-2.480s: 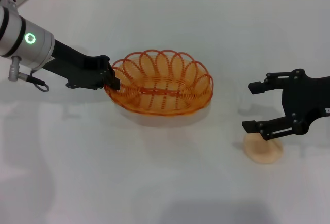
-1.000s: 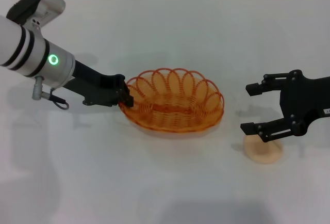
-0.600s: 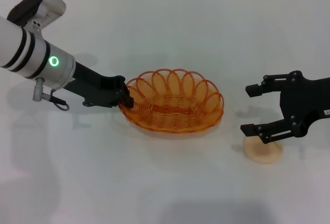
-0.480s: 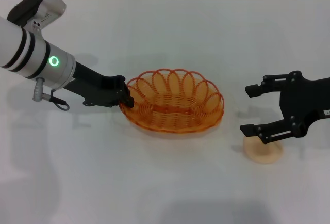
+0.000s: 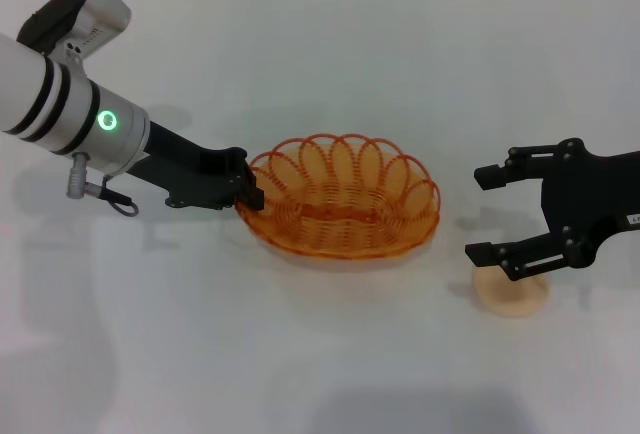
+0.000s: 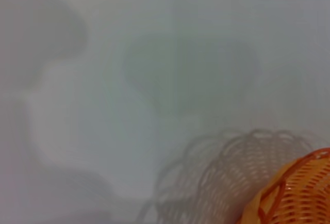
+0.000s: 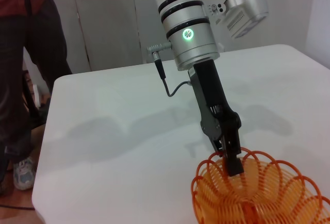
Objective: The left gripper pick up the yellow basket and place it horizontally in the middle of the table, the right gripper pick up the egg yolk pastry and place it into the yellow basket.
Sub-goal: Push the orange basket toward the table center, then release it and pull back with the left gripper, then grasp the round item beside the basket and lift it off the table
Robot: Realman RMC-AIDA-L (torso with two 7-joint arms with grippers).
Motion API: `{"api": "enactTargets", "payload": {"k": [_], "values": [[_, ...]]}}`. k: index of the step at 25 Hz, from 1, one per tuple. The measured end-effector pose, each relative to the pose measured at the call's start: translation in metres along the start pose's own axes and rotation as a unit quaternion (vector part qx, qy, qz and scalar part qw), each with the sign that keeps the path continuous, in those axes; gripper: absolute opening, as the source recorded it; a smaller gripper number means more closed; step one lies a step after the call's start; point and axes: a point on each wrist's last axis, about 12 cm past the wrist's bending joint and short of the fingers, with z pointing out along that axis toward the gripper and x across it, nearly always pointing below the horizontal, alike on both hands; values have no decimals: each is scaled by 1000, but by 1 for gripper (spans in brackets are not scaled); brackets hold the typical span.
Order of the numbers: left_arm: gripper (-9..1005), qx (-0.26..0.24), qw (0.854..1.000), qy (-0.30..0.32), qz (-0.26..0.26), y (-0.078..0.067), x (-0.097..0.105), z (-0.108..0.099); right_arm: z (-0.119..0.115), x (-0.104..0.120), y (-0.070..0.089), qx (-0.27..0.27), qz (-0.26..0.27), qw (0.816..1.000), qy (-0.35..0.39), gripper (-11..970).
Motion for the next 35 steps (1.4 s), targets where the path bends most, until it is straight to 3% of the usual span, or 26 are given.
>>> {"api": "enactTargets", "payload": {"k": [11, 14, 24, 31, 35], "values": [[126, 31, 1000, -6, 4, -3, 1, -1, -2, 0, 1, 1, 1, 1000, -1, 842], [313, 36, 999, -8, 6, -2, 0, -4, -2, 0, 1, 0, 0, 1000, -1, 842], [783, 43, 998, -20, 35, -4, -6, -17, -1, -1, 0, 0, 1, 1000, -1, 841], [853, 47, 992, -76, 92, 3, -11, -30, -1, 0, -1, 4, 5, 1000, -2, 841], [893, 70, 979, -133, 140, 7, -13, -39, -2, 3, -3, 13, 14, 1000, 0, 841]]}}
